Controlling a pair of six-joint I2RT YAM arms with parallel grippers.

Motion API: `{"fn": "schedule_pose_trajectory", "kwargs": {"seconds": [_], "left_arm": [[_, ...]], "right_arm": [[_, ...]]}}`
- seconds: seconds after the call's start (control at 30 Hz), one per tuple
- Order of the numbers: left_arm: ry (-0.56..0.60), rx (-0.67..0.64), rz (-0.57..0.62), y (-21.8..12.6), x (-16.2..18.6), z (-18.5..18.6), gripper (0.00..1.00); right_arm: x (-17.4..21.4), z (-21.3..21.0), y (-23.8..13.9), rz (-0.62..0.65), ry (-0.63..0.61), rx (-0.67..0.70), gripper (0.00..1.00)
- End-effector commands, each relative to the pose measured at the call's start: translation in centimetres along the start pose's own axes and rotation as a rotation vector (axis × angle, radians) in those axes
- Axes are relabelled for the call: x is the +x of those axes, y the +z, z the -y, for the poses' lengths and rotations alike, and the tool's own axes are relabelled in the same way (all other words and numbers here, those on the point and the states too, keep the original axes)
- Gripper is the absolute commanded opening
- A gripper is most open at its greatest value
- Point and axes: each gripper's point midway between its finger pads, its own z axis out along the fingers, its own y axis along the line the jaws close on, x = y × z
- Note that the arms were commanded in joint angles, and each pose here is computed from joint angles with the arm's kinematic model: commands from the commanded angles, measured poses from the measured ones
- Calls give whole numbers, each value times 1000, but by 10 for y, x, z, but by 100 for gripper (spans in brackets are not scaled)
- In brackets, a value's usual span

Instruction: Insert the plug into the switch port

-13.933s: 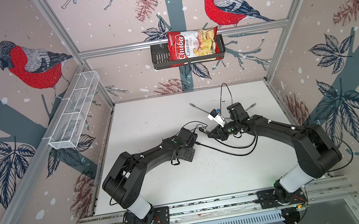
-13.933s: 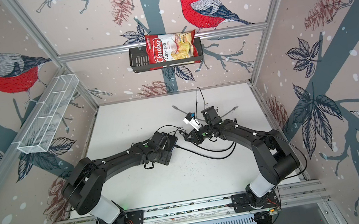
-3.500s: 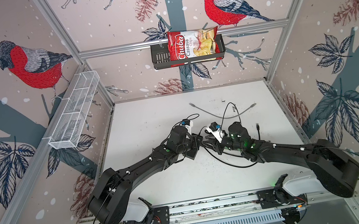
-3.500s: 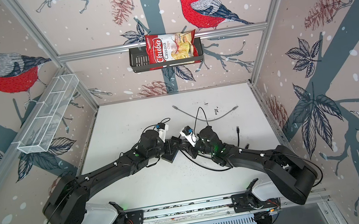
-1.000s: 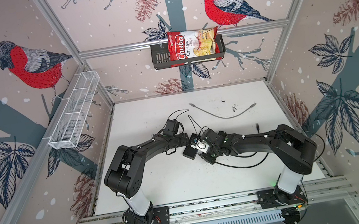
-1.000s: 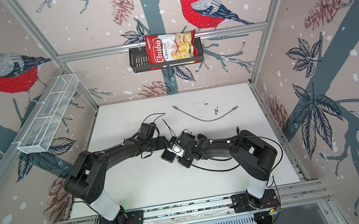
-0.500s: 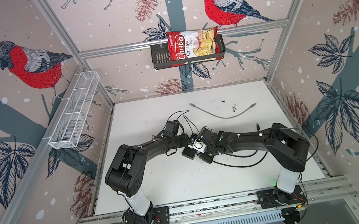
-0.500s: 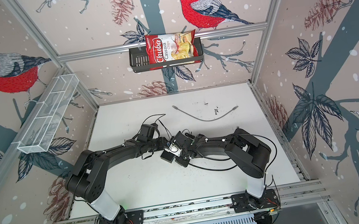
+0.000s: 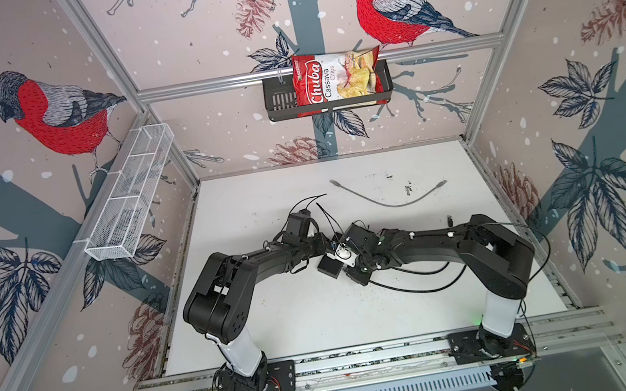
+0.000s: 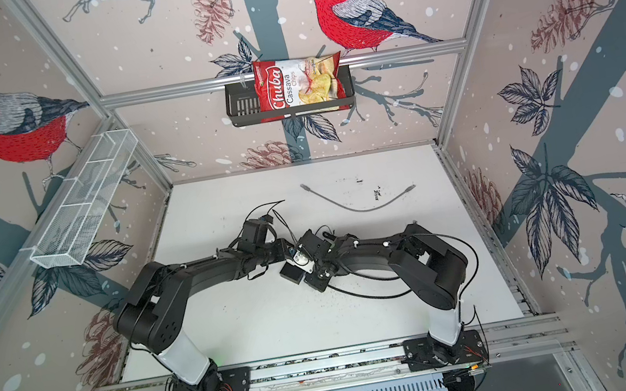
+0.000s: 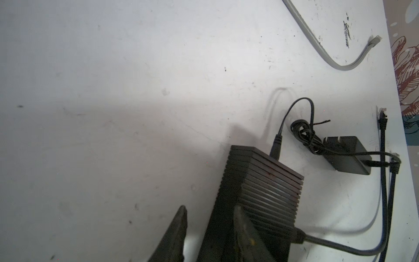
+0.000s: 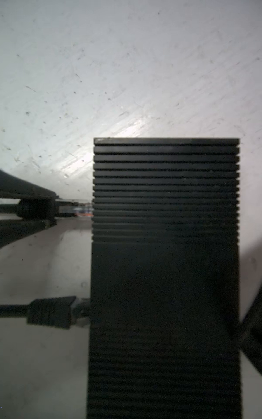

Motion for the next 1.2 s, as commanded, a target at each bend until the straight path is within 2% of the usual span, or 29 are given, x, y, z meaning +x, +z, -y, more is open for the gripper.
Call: {"fn": "schedule_pose_trajectory", "kwargs": {"seconds": [0.0, 0.13, 0.43, 0.83, 1.17], "left_arm": [[-39, -31, -160, 3, 43, -6, 28], [-37, -59, -164, 3, 45, -10, 20], [-33, -69, -184, 4, 53, -11, 10], [-29, -46, -228, 16, 71, 1, 3], [-19, -29, -235, 18, 73, 7, 0]], "right_arm": [[-36, 2, -3, 146, 22, 19, 11], [-48, 3, -11, 215, 30, 18, 11], [-50, 6, -10, 250, 34, 9, 11], [-61, 11, -16, 294, 68, 36, 11], [-69, 9, -17, 302, 17, 55, 12]]}}
